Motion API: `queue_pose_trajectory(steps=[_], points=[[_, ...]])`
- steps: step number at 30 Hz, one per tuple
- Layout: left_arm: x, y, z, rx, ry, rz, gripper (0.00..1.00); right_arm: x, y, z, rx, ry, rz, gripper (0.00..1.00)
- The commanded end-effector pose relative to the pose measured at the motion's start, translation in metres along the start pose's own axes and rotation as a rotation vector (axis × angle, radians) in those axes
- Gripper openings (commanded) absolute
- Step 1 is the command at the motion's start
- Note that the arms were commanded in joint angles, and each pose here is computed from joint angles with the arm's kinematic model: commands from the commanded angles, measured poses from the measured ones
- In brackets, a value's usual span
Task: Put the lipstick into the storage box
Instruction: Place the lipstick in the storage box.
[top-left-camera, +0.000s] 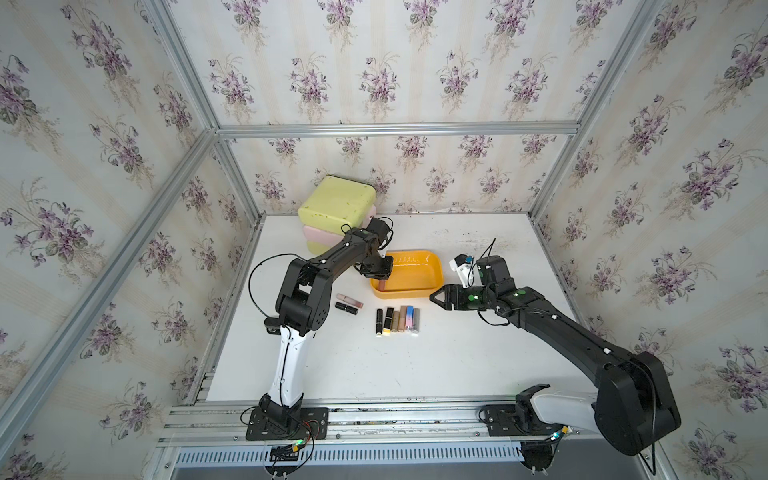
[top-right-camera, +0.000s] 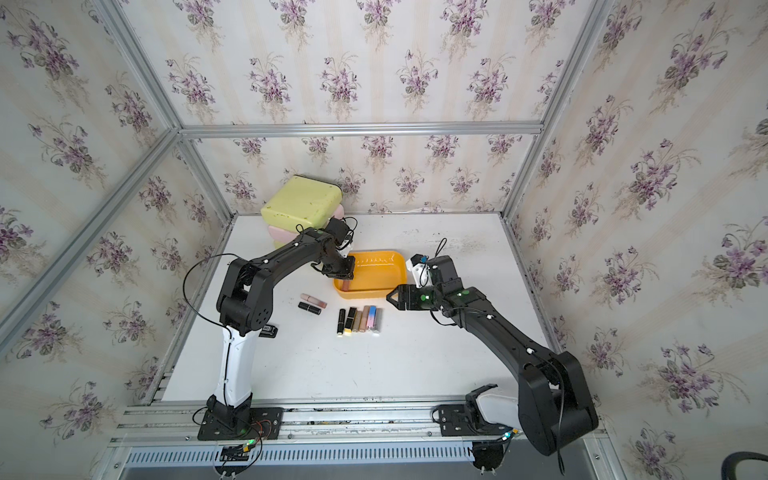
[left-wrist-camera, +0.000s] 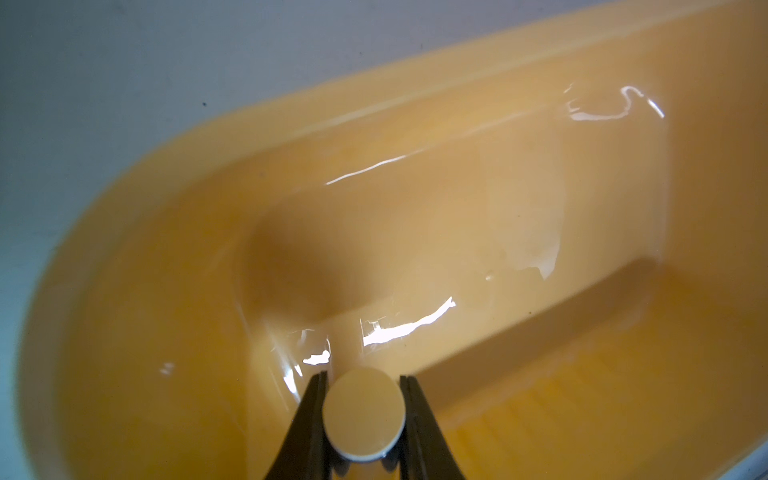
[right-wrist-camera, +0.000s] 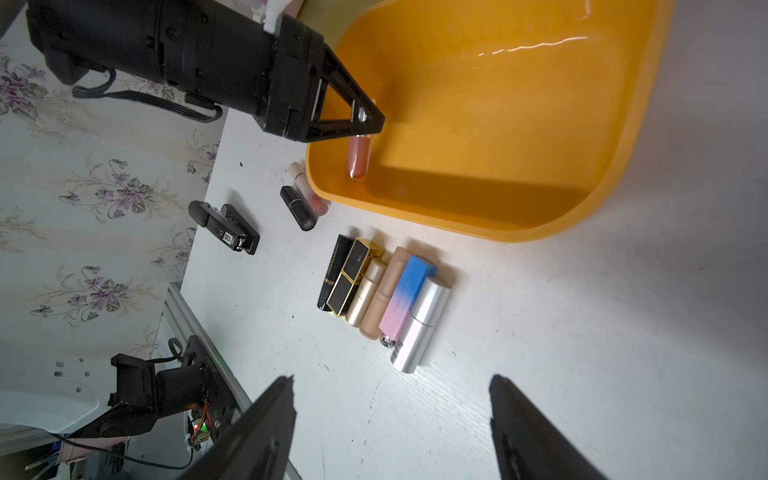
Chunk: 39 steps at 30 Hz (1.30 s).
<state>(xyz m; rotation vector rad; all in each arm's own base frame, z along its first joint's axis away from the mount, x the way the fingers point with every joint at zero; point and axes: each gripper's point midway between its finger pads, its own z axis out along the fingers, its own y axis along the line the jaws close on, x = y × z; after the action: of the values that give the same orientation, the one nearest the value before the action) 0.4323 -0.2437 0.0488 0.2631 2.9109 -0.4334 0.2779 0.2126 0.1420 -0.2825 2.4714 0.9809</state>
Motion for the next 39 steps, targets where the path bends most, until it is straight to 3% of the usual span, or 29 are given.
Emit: queue_pose_trajectory(steps=[1, 11, 19, 28, 32, 39], points=[[0.001, 0.001, 0.002, 0.003, 0.011, 0.002, 0.19, -0.007, 0.006, -0.001, -0.022, -0.022, -0.028, 0.77], [0.001, 0.003, 0.005, -0.005, 0.020, -0.005, 0.32, -0.009, 0.009, -0.004, -0.024, -0.032, -0.037, 0.77], [-0.001, -0.002, -0.003, 0.017, 0.009, -0.016, 0.35, -0.011, 0.013, -0.009, -0.032, -0.048, -0.045, 0.77], [-0.016, -0.057, -0.080, 0.191, -0.157, 0.040, 0.40, -0.005, 0.008, 0.000, -0.035, -0.013, -0.024, 0.77], [-0.001, -0.075, -0.124, 0.248, -0.247, 0.087, 0.45, -0.007, 0.010, 0.008, -0.048, -0.001, -0.015, 0.77], [0.039, -0.076, -0.164, 0.340, -0.358, 0.090, 0.54, -0.003, 0.024, 0.026, 0.016, 0.038, -0.047, 0.77]])
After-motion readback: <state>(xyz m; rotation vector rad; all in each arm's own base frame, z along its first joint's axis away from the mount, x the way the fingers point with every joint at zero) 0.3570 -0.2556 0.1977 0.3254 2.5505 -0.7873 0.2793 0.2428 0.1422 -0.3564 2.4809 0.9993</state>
